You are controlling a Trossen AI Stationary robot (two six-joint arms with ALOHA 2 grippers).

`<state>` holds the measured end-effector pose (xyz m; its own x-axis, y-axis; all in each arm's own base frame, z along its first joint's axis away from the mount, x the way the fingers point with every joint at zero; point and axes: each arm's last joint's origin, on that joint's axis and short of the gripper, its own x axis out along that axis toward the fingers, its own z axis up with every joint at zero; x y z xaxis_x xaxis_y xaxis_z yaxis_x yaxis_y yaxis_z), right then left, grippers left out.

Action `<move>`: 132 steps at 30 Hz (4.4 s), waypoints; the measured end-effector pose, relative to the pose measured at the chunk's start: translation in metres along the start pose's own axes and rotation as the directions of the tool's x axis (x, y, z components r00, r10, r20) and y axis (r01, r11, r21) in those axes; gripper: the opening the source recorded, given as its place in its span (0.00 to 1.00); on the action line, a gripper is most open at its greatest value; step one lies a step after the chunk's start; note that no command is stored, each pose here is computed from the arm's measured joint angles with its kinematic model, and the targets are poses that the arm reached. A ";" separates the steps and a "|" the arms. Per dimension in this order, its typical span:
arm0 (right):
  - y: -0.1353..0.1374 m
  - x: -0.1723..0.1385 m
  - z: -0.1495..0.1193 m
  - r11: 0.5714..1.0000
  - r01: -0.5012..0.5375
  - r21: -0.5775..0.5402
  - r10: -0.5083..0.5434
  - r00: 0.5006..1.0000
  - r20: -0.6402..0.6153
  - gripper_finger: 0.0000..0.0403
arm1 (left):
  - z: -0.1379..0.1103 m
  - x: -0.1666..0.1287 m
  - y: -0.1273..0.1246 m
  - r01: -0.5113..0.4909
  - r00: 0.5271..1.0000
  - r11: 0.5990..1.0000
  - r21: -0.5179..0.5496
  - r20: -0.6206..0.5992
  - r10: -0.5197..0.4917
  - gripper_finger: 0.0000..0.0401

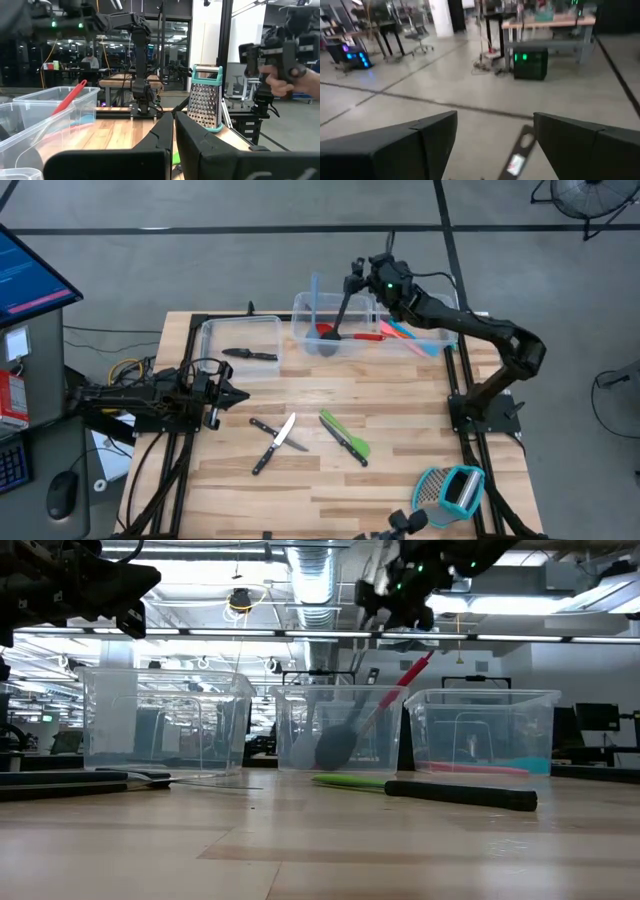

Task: Pick & Place Kitchen Items
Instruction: Put the green spatula into the top right transparent bin

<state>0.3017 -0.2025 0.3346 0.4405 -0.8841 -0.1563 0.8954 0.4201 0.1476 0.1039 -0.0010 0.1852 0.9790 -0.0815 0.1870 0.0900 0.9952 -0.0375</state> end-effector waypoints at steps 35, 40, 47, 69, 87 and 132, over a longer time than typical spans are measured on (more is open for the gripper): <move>0.173 -0.219 -0.179 0.835 -0.514 -0.194 0.086 0.471 -0.878 0.63 | -0.001 0.003 0.000 -0.001 1.000 1.000 -0.001 -0.011 0.001 0.00; 0.175 -0.209 -0.215 0.799 -0.541 -0.263 -0.015 0.420 -0.908 0.63 | -0.003 0.004 0.000 0.003 1.000 1.000 -0.003 -0.025 -0.003 0.00; 0.168 -0.187 -0.220 0.763 -0.582 -0.281 -0.072 0.355 -0.932 0.63 | -0.005 0.006 0.001 0.001 0.999 1.000 -0.005 -0.051 -0.001 0.00; 0.146 -0.182 -0.257 0.780 -0.605 -0.160 -0.071 0.169 -0.983 0.63 | -0.006 0.007 0.001 0.000 0.998 1.000 -0.006 -0.059 0.000 0.00; 0.136 -0.212 -0.273 0.786 -0.617 -0.049 -0.090 -0.036 -0.995 0.63 | -0.006 0.007 0.001 0.000 0.998 1.000 -0.006 -0.059 0.000 0.00; 0.074 -0.196 -0.061 0.857 -0.503 -0.110 0.280 0.634 -0.720 0.03 | -0.006 0.008 0.001 0.000 0.998 1.000 -0.006 -0.056 0.000 0.00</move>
<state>0.2854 0.0142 0.3166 0.5772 -0.2955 -0.7612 0.5527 0.8276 0.0978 0.1126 -0.0010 0.1806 0.9877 -0.0847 0.1318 0.0910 0.9949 -0.0431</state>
